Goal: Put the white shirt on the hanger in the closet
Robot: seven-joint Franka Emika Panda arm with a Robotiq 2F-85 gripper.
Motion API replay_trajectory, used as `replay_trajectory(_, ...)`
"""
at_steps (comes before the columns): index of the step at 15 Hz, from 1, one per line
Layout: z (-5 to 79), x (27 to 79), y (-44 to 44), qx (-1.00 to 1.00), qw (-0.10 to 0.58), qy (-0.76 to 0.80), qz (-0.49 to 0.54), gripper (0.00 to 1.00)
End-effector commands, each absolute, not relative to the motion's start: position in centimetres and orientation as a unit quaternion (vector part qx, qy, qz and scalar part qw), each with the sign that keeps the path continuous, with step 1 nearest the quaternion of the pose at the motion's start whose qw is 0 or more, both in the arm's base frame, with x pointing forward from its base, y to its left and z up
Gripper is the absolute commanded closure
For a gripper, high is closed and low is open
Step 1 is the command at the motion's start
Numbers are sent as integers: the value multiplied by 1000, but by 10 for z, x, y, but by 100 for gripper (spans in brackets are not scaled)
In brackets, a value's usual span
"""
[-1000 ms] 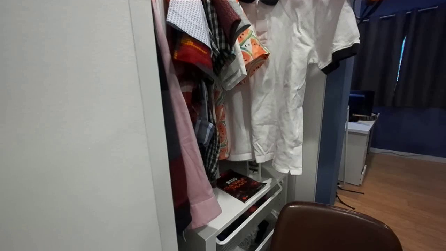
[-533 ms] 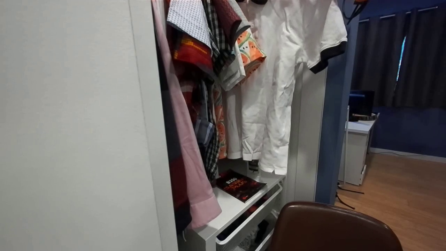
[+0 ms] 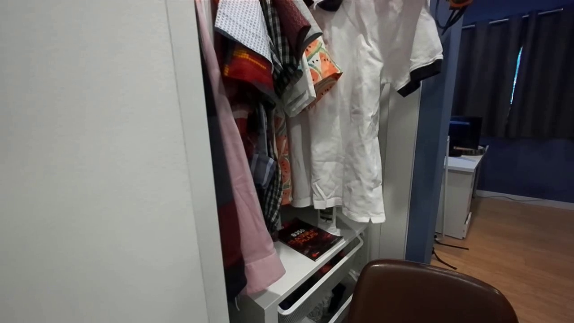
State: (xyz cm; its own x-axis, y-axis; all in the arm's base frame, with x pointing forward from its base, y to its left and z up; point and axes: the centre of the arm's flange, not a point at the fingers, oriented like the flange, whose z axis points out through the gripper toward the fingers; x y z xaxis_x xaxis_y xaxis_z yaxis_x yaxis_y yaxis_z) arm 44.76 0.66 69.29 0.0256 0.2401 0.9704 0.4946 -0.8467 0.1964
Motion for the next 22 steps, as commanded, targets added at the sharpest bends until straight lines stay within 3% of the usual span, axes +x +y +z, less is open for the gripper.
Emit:
replay_trajectory(1,708,473,30,-684,89,-264,-674,96)
replay_trajectory(9,720,520,48,-643,-14,-278,-714,96)
replay_trajectory(16,740,555,70,-599,-45,-273,-752,96)
replay_trajectory(17,732,536,57,-624,-34,-281,-729,82)
replay_trajectory(22,734,550,60,-617,-39,-282,-734,82)
